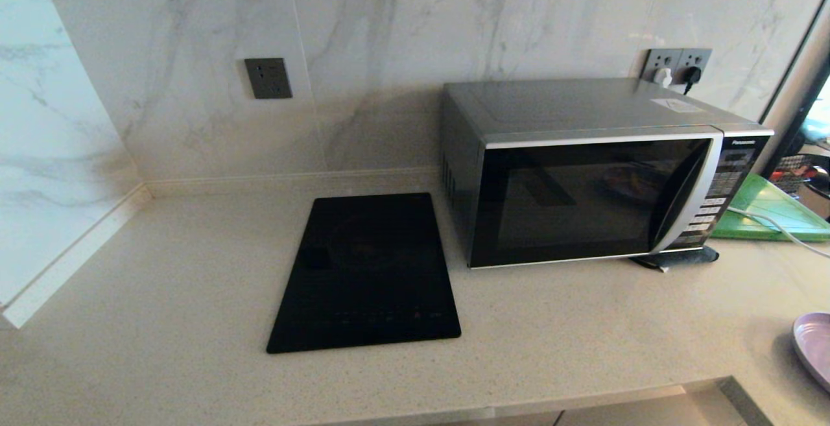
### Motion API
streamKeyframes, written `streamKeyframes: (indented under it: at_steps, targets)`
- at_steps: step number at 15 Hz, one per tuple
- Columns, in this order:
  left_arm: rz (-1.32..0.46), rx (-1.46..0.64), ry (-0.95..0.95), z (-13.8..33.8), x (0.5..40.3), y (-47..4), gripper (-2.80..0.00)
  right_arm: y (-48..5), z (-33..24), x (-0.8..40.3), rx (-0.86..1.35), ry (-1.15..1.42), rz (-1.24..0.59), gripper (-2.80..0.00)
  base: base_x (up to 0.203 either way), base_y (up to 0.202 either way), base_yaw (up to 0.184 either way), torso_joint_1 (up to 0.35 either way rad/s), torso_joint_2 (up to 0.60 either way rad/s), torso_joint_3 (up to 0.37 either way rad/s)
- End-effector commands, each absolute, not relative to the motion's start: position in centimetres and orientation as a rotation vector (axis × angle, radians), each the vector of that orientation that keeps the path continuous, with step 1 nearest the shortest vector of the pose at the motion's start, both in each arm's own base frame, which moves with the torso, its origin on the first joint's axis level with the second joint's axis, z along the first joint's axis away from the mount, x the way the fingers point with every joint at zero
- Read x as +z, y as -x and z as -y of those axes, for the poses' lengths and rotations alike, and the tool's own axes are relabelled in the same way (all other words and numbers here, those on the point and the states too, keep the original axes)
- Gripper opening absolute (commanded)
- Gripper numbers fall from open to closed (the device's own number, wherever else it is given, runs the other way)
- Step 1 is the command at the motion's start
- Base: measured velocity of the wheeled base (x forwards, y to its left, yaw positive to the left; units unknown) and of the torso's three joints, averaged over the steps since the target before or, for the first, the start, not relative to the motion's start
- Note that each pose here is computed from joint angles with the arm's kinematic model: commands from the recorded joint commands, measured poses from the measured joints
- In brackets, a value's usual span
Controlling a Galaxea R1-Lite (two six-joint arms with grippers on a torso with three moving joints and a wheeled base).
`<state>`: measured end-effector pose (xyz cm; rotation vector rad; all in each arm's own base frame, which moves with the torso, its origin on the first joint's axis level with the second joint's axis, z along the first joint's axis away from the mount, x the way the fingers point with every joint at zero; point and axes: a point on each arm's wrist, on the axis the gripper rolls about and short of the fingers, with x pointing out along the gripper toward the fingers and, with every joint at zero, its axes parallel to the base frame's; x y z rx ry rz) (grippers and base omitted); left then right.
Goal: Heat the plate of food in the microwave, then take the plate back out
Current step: Open the microwave oven
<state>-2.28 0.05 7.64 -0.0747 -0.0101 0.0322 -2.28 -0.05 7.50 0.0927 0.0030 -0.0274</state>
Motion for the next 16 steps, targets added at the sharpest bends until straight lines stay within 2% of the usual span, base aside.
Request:
streamKeyframes:
  at_steps: [1, 16]
  targets:
    - [0.009, 0.033, 0.075, -0.06, 7.65, 2.27, -2.80, 2.25, 0.04, 7.42, -0.027, -0.093, -0.008, -2.80, 0.000, 0.000, 0.000, 0.000, 0.00, 0.000]
    - [0.009, 0.033, 0.075, -0.06, 7.65, 2.27, -2.80, 2.26, 0.07, 7.40, -0.039, -0.086, -0.008, -2.80, 0.000, 0.000, 0.000, 0.000, 0.00, 0.000]
